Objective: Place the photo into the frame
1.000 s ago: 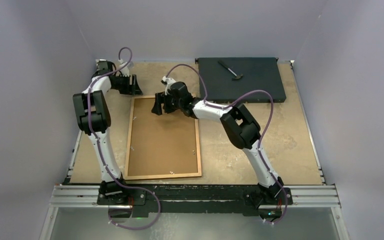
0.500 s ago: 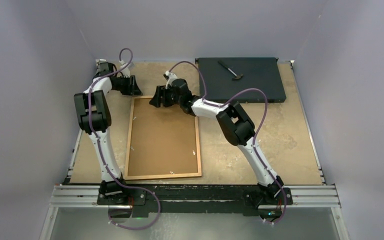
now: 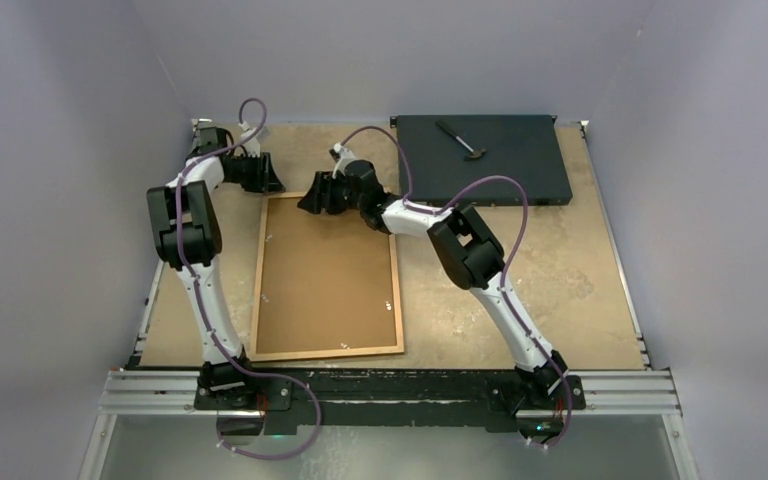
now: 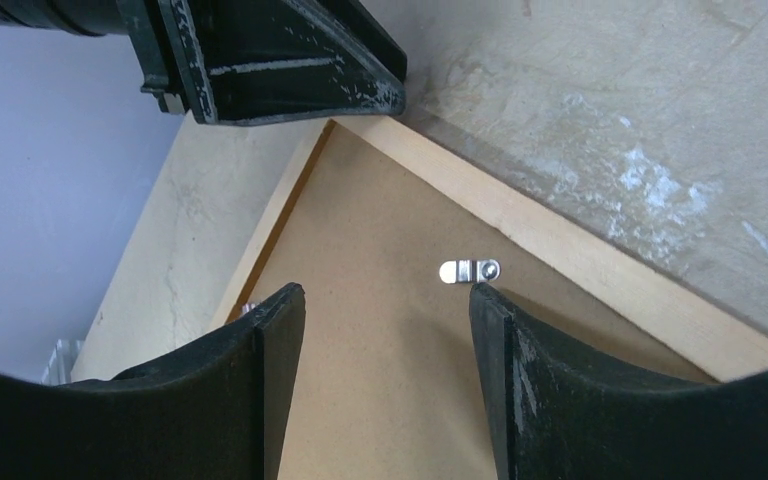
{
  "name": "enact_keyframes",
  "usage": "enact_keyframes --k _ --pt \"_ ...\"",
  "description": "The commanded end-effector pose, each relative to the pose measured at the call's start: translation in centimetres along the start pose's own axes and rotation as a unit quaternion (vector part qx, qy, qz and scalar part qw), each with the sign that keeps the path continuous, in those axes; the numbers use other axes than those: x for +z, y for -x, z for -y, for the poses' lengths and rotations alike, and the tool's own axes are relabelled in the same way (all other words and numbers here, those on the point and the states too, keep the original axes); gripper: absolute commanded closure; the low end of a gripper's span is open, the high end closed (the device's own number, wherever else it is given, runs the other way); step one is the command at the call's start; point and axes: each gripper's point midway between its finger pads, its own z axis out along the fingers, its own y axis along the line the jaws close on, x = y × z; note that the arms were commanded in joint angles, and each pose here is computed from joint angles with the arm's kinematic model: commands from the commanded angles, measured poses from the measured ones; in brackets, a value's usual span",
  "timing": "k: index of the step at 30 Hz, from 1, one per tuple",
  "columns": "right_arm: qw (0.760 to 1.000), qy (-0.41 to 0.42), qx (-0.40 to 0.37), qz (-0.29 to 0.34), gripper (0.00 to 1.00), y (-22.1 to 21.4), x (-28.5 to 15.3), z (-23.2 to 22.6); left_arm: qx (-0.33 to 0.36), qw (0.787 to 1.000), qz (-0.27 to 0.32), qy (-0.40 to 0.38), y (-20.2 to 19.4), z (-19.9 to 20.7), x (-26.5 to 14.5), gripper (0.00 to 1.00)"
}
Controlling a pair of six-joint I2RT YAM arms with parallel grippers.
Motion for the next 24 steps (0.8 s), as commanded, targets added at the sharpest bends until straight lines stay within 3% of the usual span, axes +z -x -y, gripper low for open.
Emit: enact_keyframes --k 1,24 --pt "1.0 0.022 0.005 0.018 0.36 1.1 0.7 -1.0 -0.005 1.0 -0.025 -0.005 -1.8 0.9 -0.2 0.65" --pt "0.998 0.04 0.021 0.041 0.38 1.3 1.4 -1.7 -0.016 0.999 -0.029 0.006 -3.1 0.6 0.2 0.67"
